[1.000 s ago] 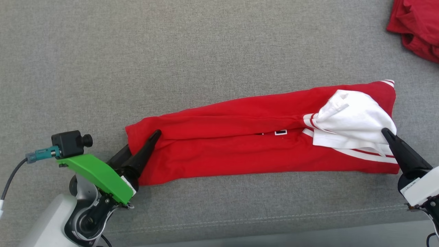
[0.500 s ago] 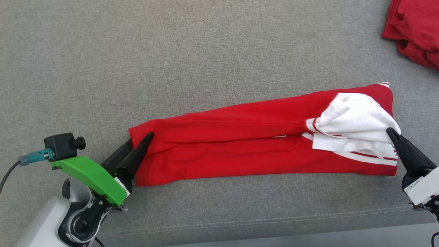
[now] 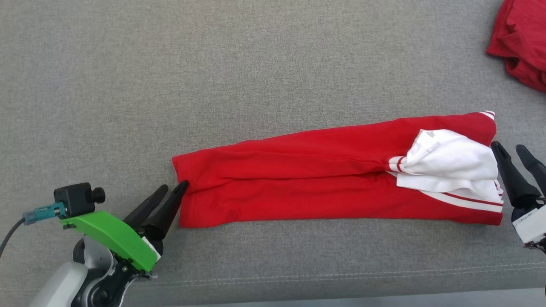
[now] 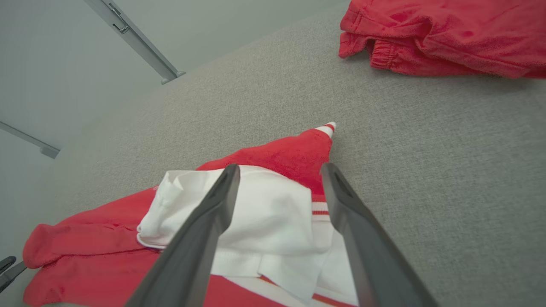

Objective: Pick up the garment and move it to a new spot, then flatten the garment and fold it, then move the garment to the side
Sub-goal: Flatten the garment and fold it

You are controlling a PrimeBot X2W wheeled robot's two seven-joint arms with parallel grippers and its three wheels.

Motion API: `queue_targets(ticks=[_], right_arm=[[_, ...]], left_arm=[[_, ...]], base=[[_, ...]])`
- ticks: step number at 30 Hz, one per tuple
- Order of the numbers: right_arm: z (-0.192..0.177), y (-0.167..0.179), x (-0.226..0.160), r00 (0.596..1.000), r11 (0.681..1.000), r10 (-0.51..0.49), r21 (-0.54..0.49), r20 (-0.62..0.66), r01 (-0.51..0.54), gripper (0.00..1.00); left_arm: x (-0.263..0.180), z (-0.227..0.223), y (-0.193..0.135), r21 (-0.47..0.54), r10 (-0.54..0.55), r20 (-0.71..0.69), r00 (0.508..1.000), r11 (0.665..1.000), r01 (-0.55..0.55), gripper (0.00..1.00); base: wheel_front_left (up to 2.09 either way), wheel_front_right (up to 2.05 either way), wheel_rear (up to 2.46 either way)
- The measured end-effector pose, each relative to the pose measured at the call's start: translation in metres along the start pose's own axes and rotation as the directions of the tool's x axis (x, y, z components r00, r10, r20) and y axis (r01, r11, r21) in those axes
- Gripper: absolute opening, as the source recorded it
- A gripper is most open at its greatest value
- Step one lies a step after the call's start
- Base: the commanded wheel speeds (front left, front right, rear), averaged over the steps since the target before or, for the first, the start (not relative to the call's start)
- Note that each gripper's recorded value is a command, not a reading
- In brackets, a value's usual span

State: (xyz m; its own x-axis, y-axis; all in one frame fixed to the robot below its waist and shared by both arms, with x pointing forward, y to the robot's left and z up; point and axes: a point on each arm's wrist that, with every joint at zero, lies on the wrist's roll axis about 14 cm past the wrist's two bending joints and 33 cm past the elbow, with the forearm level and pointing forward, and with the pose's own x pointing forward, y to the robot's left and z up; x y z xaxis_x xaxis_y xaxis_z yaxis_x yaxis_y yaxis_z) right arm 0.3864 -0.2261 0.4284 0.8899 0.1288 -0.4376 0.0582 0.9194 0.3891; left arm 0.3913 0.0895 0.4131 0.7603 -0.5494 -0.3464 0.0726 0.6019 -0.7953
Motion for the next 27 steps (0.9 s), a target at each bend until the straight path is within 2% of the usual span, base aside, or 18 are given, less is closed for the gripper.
queue_targets(ticks=[6,12,15,18,23,27], right_arm=[[0.015,0.021,-0.002,0.994,0.998,0.044,0.034,0.101,-0.048,1.00],[0.034,0.024,-0.012,0.969,0.991,-0.009,0.134,0.248,-0.025,1.00],[0.033,0.022,-0.021,0.950,0.964,-0.072,0.265,0.303,-0.012,1.00],[0.020,0.024,-0.028,0.946,0.928,-0.115,0.373,0.304,-0.007,1.00],[-0.018,0.012,-0.042,0.951,0.874,-0.205,0.481,0.230,0.071,1.00],[-0.043,0.009,-0.046,0.958,0.856,-0.233,0.503,0.165,0.121,1.00]], left_arm=[[-0.014,0.021,0.010,0.092,0.055,0.099,0.994,0.994,-0.064,1.00],[-0.027,0.033,0.011,0.137,0.083,0.194,0.978,0.984,-0.111,1.00],[-0.029,0.033,0.003,0.143,0.071,0.225,0.972,0.984,-0.105,1.00],[-0.032,0.032,0.000,0.154,0.075,0.257,0.964,0.981,-0.117,1.00],[-0.029,0.018,-0.010,0.120,0.062,0.258,0.964,0.988,-0.096,1.00],[-0.029,0.010,-0.011,0.116,0.065,0.249,0.966,0.988,-0.097,1.00]], base=[[0.00,0.00,0.00],[0.00,0.00,0.00],[0.00,0.00,0.00],[0.00,0.00,0.00],[0.00,0.00,0.00],[0.00,0.00,0.00]])
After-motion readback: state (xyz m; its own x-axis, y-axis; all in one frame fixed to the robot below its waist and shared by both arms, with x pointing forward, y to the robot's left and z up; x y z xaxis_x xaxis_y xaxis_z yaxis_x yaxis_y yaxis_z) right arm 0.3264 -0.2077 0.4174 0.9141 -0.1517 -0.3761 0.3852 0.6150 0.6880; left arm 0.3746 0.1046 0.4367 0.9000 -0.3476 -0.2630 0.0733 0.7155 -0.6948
